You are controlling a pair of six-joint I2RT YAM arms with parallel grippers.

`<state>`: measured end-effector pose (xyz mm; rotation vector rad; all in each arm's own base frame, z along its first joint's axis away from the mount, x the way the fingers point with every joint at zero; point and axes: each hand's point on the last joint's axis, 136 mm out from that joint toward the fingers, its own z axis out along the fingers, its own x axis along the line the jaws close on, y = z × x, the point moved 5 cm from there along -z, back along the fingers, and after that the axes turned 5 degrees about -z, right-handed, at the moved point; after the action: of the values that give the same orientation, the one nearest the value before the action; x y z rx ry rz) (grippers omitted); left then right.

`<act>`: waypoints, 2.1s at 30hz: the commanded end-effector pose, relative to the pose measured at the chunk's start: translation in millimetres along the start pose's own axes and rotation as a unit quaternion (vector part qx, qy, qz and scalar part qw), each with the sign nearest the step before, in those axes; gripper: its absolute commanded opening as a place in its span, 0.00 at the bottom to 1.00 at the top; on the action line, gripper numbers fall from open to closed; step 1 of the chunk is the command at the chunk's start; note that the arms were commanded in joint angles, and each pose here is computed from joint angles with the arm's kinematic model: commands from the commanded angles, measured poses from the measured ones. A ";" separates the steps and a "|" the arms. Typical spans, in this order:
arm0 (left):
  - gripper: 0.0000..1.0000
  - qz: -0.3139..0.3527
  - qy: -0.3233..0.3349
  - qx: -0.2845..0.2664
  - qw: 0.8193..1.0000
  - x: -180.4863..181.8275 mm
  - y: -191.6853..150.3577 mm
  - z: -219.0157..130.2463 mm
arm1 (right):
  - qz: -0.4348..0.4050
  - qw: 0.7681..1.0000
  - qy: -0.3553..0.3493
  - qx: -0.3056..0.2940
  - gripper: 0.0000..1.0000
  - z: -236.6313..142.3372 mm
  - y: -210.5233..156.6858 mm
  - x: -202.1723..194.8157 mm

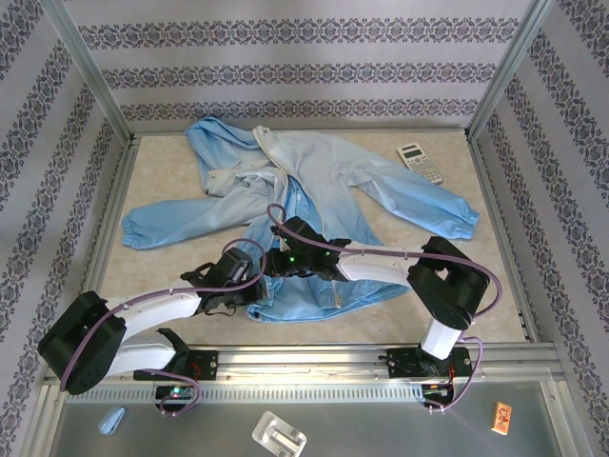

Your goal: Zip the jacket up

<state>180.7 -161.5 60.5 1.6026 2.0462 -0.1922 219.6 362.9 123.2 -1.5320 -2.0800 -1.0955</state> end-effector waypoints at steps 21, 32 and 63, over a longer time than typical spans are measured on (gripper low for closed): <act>0.06 0.010 -0.001 -0.015 1.000 -6.4 10.5 -20.5 | 0.009 0.999 -0.033 0.014 0.25 0.6 -15.3 -6.0; 0.06 0.011 -0.006 -0.017 1.000 -8.2 11.7 -27.0 | 0.011 0.999 -0.040 0.027 0.10 3.1 -27.7 -11.8; 0.51 0.086 -0.283 0.018 0.955 -85.9 16.5 -93.0 | 0.012 1.000 0.023 -0.002 0.00 -62.0 12.8 12.7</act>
<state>178.0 -183.6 175.4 1.5542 1.5652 -0.4984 214.7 326.5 158.6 -1.5468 -2.0613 -1.0621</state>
